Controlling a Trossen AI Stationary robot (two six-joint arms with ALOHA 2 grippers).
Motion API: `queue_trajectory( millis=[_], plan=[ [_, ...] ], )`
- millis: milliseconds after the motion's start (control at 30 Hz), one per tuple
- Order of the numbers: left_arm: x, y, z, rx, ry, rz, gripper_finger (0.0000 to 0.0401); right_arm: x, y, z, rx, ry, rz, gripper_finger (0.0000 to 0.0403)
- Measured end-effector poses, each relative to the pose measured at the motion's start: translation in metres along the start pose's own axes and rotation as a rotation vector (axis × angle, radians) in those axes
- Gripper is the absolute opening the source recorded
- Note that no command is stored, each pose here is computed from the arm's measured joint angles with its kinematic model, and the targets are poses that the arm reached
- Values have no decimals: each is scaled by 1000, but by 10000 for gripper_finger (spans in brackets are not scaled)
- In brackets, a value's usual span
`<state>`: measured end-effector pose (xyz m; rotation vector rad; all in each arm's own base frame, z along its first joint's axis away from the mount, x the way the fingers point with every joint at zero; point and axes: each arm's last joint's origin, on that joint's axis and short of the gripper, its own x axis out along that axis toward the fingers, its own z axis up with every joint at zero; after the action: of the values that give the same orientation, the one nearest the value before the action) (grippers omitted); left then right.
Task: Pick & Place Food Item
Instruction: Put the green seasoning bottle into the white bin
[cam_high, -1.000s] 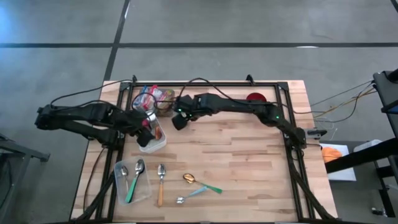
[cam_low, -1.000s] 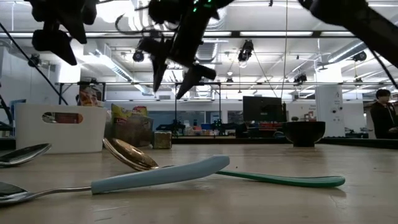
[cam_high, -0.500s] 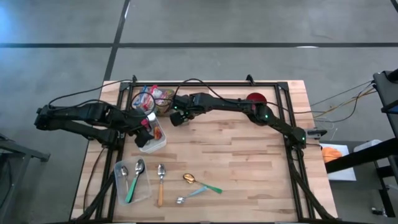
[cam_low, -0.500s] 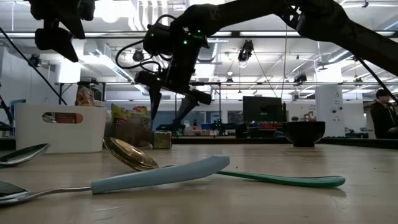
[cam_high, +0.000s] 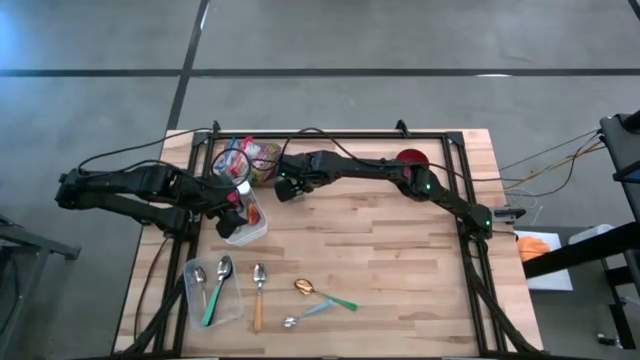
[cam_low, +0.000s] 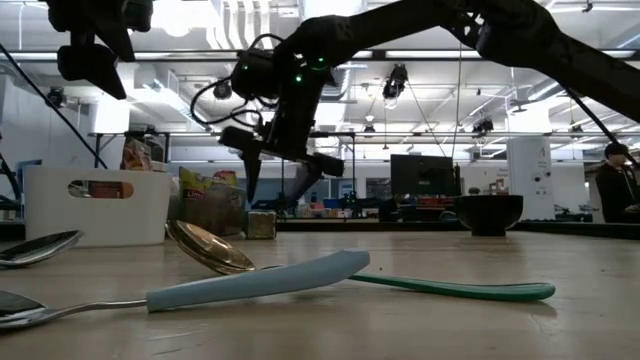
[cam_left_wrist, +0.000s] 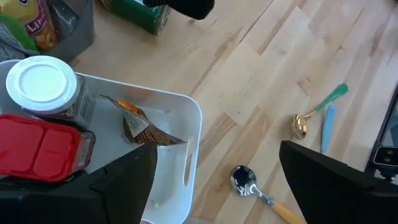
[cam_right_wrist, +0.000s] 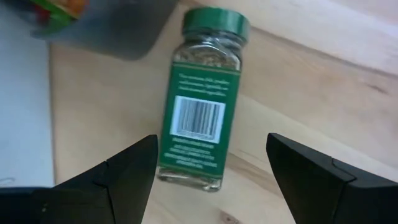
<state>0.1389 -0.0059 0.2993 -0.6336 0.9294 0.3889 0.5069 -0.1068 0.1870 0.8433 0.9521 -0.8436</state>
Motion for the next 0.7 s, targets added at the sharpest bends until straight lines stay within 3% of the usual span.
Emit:
queue_trajectory(
  millis=[267,500,700],
  plan=[
    [0,-1,1,-1,-10,-10,342,11,0,1,69,12,67,297],
    [0,-2,2,-3,-10,-31,342,17,-4,-3,104,41,42,295],
    [0,-2,2,-20,-3,-38,342,29,-12,-11,119,104,18,242]
  ],
)
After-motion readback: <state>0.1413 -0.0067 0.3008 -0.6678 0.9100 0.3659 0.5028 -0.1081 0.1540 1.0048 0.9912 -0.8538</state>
